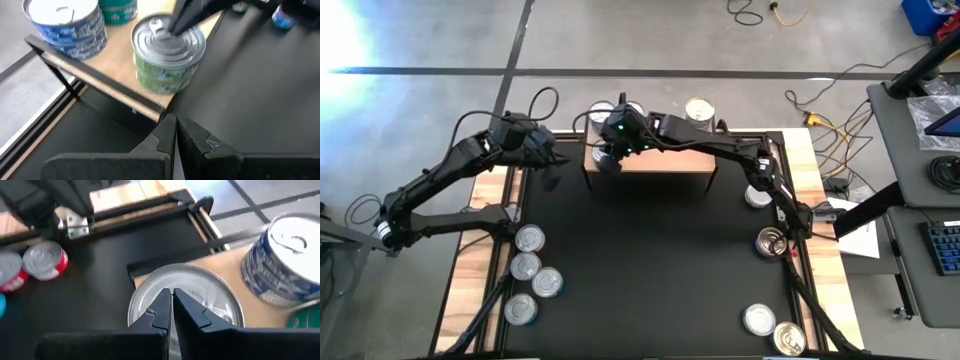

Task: Stack canned seafood by type on shelf
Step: Stack the green tuna can on top of the green tuna can

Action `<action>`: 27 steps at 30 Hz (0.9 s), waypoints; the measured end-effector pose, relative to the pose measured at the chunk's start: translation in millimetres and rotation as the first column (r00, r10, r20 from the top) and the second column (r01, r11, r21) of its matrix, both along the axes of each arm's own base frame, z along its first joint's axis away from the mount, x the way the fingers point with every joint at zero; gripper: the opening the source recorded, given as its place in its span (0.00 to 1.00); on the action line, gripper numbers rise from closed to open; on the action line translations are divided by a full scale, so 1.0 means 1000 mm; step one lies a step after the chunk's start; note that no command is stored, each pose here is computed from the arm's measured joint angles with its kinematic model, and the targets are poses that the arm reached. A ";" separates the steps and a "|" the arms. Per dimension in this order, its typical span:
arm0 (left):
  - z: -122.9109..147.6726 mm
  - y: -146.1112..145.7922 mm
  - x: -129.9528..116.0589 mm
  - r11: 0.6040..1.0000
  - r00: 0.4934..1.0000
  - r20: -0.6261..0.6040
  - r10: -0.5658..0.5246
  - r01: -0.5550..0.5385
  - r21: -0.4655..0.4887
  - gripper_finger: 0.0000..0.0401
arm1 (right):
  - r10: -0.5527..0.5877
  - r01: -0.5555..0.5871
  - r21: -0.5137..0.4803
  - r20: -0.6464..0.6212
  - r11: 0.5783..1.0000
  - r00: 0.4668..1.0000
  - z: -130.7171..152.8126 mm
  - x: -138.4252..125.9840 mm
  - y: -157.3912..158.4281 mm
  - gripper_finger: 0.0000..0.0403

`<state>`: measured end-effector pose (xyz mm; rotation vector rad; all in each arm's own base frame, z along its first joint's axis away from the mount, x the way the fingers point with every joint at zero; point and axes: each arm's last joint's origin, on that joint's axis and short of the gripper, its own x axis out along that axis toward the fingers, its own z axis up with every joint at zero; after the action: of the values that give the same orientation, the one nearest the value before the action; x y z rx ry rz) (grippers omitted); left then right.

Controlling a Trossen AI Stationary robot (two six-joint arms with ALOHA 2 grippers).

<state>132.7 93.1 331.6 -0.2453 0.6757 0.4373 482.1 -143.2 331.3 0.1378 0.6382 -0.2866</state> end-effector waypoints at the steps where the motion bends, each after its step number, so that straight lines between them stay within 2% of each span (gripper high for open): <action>1: -0.001 -0.001 -0.001 1.000 1.000 -0.013 -0.004 0.004 0.001 0.00 | -0.013 0.012 0.007 0.018 1.000 1.000 0.001 0.001 -0.001 0.02; 10: -0.005 -0.004 -0.006 0.999 0.995 -0.089 -0.048 0.049 0.004 0.00 | -0.052 0.055 0.062 -0.050 0.997 0.997 -0.006 -0.005 -0.005 0.02; 18: -0.005 -0.005 -0.006 0.999 0.995 -0.090 -0.052 0.053 0.009 0.00 | -0.053 0.051 0.044 0.038 0.998 0.998 -0.004 0.004 -0.004 0.02; 23: -0.004 -0.006 -0.008 0.998 0.995 -0.087 -0.052 0.054 0.012 0.00 | -0.054 0.054 0.053 0.008 0.997 0.998 -0.008 0.002 -0.006 0.02; 27: -0.004 -0.006 -0.008 0.997 0.993 -0.094 -0.069 0.072 0.029 0.00 | -0.012 0.014 0.100 -0.022 0.995 1.000 -0.014 0.001 -0.004 0.02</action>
<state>124.3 87.0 327.7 -0.1704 0.7654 0.3939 483.0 -147.6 317.7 0.2360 0.6734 -0.2692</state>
